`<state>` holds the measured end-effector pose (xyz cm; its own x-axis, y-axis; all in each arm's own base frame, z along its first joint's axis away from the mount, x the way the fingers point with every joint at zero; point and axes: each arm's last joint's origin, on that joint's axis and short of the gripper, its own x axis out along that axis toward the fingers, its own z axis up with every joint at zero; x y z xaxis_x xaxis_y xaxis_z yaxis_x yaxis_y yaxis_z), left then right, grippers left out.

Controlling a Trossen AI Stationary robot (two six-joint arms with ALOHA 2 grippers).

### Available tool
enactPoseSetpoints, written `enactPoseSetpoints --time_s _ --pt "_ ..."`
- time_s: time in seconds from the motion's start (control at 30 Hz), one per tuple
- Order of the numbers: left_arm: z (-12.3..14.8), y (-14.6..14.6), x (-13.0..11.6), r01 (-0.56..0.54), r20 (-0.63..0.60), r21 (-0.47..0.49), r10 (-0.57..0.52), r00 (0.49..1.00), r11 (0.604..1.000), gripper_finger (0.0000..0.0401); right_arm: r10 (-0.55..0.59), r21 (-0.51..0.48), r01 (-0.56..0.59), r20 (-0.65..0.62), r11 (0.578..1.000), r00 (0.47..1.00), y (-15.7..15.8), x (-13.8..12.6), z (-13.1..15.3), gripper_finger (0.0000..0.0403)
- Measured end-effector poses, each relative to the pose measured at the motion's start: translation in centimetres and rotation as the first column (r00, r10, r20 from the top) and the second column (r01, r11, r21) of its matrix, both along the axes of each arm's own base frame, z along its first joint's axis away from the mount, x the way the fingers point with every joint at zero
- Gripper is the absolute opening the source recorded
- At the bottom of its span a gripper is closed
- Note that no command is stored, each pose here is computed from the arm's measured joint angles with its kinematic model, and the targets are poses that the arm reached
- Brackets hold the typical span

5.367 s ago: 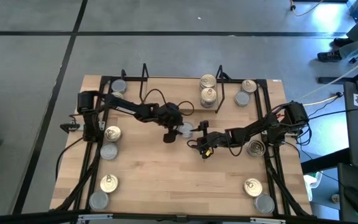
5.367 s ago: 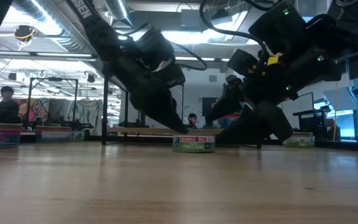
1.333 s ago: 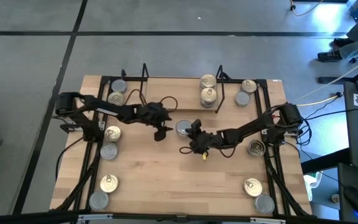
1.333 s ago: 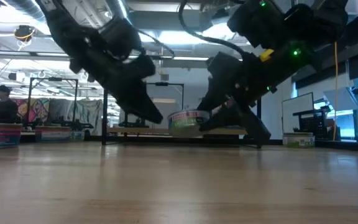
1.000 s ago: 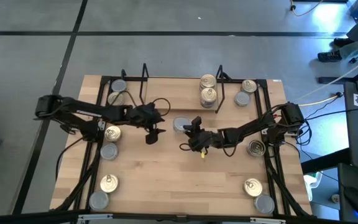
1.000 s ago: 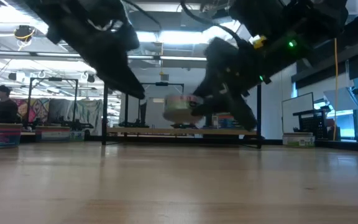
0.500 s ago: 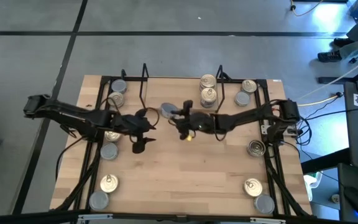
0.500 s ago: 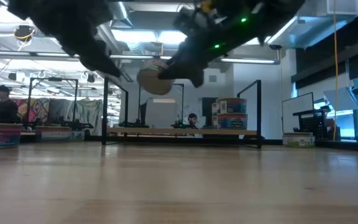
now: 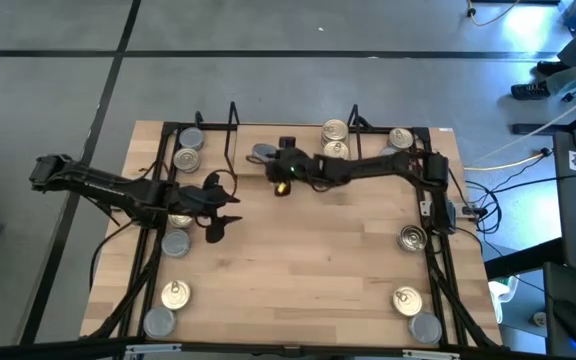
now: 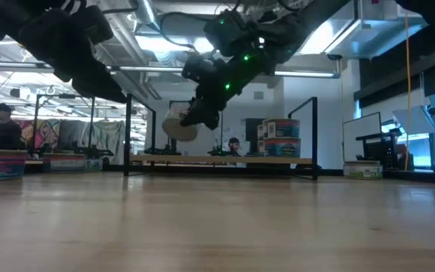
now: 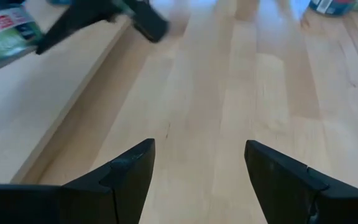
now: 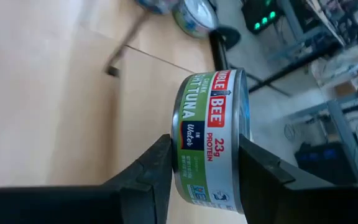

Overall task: Stack canned seafood by type on shelf
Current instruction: Put the green tuna can on the shelf

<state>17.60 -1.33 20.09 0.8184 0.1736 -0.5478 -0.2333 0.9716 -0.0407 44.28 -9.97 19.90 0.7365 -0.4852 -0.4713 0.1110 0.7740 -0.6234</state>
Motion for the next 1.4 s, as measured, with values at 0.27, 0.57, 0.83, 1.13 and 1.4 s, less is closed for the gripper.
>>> enactPoseSetpoints --time_s 0.27,0.57,0.83,1.13,1.4 --pt "0.1 0.1 0.2 -0.021 0.024 0.011 0.021 1.000 1.000 0.0249 0.017 0.105 -0.020 0.028 0.994 0.999 -4.8 0.2 -0.3 0.0140" --pt "0.1 0.1 0.2 -0.025 0.021 0.008 0.025 0.999 1.000 0.0249 0.016 0.126 -0.023 0.060 0.992 0.998 -7.5 0.0 -1.5 0.0140" --pt "0.2 0.3 0.2 -0.041 0.026 0.010 0.041 0.999 0.999 0.0249 0.062 0.096 -0.076 0.139 0.992 0.988 -7.6 0.7 -1.7 0.0140" --pt "0.3 0.4 0.3 -0.034 0.033 0.038 0.032 0.999 0.999 0.0249 0.056 0.100 -0.070 0.136 0.993 0.989 -8.0 0.9 -1.7 0.0140" --pt "0.3 0.5 0.3 -0.041 0.034 0.035 0.039 0.999 0.999 0.0249 0.073 0.088 -0.083 0.104 0.993 0.992 -7.9 0.9 -1.9 0.0162"
